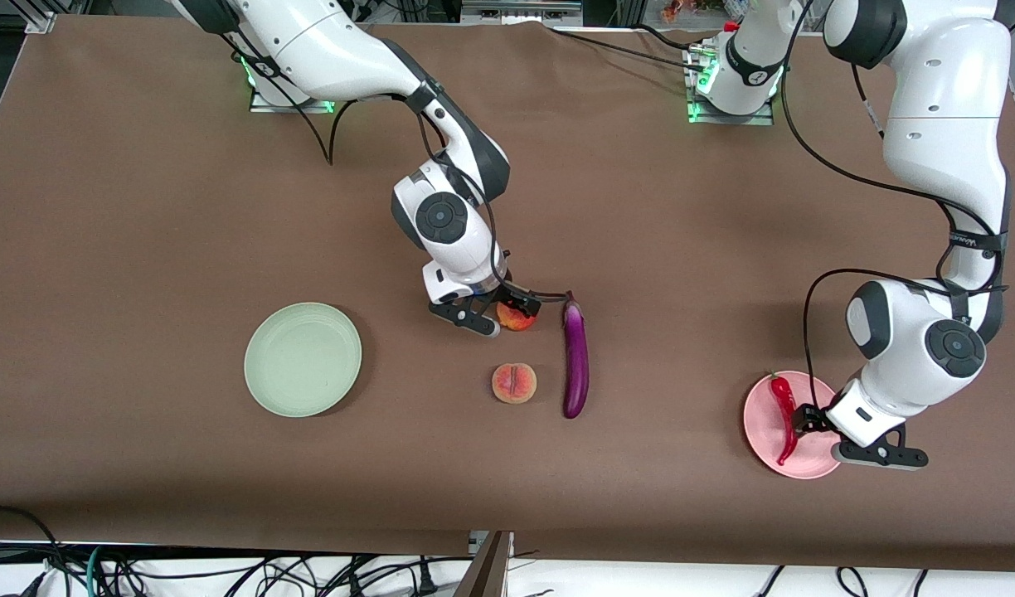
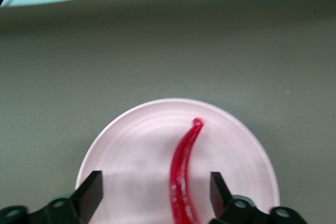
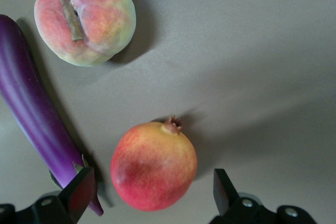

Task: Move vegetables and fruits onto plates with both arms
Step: 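Grasp the purple eggplant with the left gripper while the right gripper lifts the pomegranate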

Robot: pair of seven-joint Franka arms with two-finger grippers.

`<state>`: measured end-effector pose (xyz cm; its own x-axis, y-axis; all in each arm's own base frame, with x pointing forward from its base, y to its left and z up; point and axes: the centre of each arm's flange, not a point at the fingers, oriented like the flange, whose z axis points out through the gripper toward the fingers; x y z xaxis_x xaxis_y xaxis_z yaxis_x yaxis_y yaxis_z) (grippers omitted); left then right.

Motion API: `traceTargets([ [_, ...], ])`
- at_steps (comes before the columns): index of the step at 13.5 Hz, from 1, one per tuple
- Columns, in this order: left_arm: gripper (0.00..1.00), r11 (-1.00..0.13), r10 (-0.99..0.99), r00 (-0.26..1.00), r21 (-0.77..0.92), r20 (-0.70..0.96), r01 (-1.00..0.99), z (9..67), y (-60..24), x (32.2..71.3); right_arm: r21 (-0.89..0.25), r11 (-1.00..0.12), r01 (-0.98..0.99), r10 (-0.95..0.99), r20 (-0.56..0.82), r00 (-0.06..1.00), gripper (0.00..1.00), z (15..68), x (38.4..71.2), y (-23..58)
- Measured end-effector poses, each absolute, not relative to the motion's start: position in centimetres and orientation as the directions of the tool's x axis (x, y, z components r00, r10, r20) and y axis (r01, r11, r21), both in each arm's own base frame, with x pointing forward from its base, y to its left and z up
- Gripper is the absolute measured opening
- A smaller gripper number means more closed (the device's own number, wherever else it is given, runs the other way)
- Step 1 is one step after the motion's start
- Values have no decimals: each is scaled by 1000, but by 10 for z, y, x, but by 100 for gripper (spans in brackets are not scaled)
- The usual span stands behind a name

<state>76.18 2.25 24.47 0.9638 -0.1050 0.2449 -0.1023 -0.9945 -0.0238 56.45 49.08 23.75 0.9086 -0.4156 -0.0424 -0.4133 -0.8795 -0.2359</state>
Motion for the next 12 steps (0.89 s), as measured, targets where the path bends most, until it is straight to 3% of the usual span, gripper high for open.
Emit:
traceTargets([
  [1,100,-994,-106,962,-2,252,-109,250,6,764,-244,-878,-411,-415,-38,909,100,233,563,493],
  [7,100,-987,15,983,163,185,-16,269,-141,755,-256,-874,-413,-421,-27,907,98,215,560,499],
  [10,100,-981,83,987,188,140,56,265,-220,734,-254,-878,-406,-416,-13,909,76,217,562,497],
  [12,100,-976,125,986,194,111,102,259,-249,723,-253,-879,-404,-416,-8,909,76,217,564,495],
])
